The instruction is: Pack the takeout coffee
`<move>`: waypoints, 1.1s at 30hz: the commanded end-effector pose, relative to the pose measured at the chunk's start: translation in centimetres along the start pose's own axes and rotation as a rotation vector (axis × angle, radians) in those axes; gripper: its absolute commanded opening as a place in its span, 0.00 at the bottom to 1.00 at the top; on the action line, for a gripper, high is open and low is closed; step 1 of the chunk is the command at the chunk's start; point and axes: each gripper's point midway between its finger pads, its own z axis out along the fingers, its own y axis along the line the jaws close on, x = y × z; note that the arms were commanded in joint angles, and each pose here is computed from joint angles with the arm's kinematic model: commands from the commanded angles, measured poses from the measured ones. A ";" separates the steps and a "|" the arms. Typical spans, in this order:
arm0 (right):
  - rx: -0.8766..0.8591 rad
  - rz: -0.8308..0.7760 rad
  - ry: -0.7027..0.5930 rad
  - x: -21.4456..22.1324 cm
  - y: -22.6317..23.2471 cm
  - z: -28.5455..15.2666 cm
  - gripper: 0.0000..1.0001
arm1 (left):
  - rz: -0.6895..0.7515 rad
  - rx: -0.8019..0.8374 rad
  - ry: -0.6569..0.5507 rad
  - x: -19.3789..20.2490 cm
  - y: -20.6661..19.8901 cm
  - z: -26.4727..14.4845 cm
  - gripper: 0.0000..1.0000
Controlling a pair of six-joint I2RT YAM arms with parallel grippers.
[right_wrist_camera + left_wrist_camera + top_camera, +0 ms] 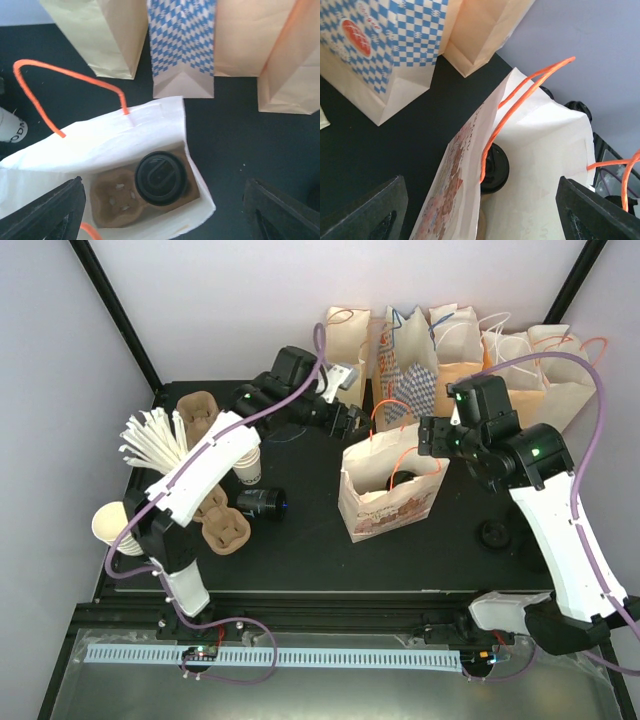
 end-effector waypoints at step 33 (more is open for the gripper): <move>0.185 0.218 0.096 3.8 -5.4 1.5 0.80 | -0.313 -0.523 -0.060 -0.3 12.2 -3.2 0.02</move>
